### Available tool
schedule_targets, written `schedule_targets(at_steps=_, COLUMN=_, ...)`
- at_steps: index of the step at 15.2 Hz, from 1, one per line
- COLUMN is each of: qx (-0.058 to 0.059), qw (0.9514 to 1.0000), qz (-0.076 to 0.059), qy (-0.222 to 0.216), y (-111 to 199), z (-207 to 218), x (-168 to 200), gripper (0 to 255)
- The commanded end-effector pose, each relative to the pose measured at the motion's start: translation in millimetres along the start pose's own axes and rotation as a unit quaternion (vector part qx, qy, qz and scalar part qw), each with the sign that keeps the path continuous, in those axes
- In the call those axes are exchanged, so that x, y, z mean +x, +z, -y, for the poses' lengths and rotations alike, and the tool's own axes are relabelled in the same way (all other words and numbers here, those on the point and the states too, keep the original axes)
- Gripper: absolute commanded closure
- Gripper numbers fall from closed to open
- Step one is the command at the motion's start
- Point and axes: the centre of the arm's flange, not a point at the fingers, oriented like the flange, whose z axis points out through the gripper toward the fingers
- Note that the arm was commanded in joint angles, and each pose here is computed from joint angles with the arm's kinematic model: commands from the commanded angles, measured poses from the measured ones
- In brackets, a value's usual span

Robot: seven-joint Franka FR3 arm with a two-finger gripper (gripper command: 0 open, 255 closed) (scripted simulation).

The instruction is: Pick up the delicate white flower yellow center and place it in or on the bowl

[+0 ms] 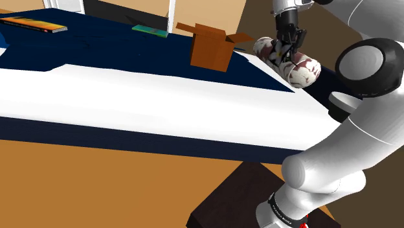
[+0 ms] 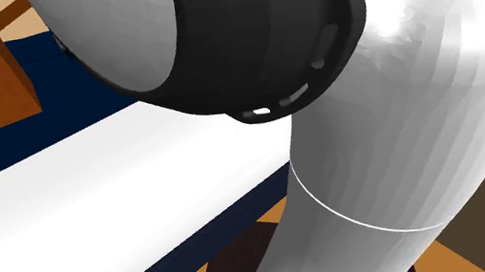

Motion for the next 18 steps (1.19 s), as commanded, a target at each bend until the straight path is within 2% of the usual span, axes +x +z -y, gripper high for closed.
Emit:
schedule_targets(at_steps=1, qx=0.000, qw=1.0000, qz=0.000, qy=-0.001, y=4, z=-11, x=16, gripper=255)
schedule_targets(at_steps=18, qx=0.000, qw=1.0000, qz=0.000, qy=-0.001, y=89, z=-120, x=193, gripper=255)
